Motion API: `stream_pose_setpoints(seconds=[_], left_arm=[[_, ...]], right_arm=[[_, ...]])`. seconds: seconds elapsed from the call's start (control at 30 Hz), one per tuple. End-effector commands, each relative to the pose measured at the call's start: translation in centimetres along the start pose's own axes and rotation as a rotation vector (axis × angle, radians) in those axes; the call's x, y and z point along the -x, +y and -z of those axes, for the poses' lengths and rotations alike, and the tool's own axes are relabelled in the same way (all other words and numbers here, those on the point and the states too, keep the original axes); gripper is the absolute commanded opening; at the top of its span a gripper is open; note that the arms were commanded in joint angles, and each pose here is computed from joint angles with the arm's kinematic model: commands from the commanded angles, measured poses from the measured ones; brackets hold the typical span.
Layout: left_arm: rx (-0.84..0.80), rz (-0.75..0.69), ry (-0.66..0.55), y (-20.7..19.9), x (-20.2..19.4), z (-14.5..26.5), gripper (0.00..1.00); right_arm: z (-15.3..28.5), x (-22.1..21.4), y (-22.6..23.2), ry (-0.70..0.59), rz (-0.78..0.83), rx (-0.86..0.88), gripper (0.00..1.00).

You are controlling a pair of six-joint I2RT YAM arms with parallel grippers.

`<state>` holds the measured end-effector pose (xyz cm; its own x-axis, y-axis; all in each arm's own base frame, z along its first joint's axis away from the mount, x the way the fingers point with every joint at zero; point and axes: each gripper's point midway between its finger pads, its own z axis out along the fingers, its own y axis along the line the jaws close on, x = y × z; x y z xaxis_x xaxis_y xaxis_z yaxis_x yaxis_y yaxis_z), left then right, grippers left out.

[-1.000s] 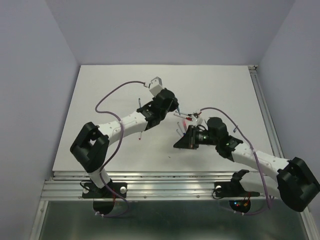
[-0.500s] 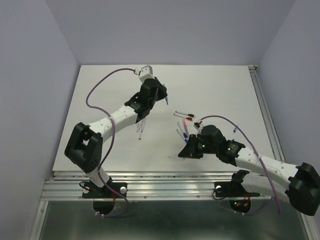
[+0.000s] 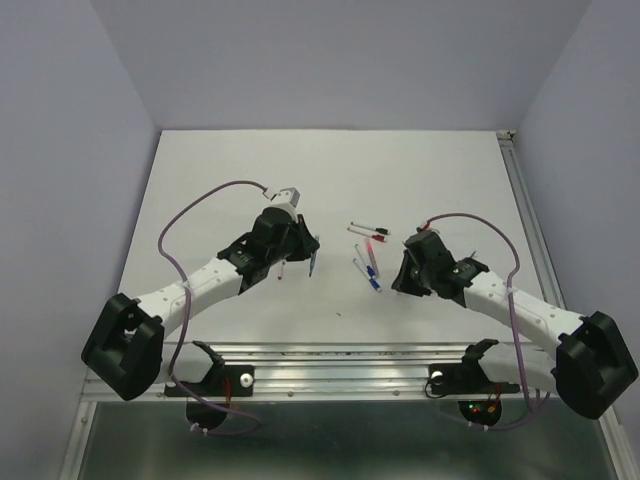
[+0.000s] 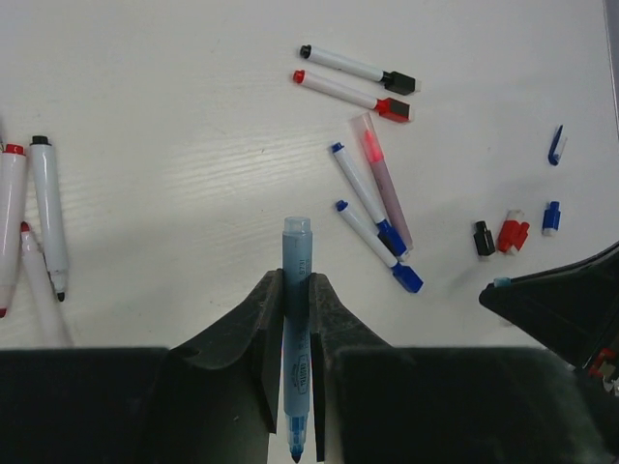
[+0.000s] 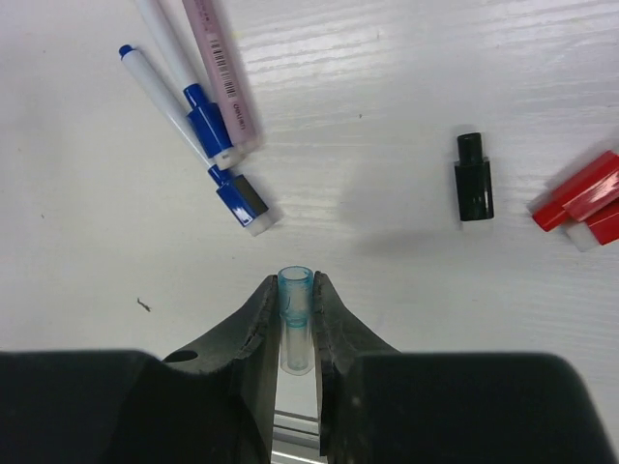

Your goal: Open the pen caps

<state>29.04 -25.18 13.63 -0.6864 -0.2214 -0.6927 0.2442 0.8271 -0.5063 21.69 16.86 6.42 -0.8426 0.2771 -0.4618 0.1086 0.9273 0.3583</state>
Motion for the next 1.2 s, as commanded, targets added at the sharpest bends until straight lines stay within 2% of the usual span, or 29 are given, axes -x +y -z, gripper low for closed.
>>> stream_pose_setpoints(seconds=[0.0, 0.27, 0.67, 0.8, 0.97, 1.17], left_arm=[[0.003, -0.001, -0.018, 0.4, 0.0, 1.4, 0.0], [0.101, -0.003, 0.011, 2.6, -1.3, 0.8, 0.0], [0.273, -0.047, 0.121, 6.1, -3.5, -1.6, 0.0], [0.302, -0.063, 0.148, 6.6, -3.9, -2.2, 0.0], [0.367, -0.08, 0.168, 7.7, -4.1, -2.7, 0.0], [0.403, -0.097, 0.192, 8.2, -4.2, -3.2, 0.08]], right_arm=[[0.8, 2.9, 0.0, -0.085, 0.027, -0.034, 0.01], [0.1, 3.3, -4.6, -0.094, -0.003, -0.231, 0.08], [-1.6, 1.8, -5.9, -0.041, -0.001, -0.253, 0.11], [-1.6, 1.6, -6.5, -0.04, 0.003, -0.275, 0.18], [-1.5, 1.3, -7.2, -0.04, 0.009, -0.301, 0.21], [-1.2, 1.2, -7.3, -0.04, 0.014, -0.298, 0.24]])
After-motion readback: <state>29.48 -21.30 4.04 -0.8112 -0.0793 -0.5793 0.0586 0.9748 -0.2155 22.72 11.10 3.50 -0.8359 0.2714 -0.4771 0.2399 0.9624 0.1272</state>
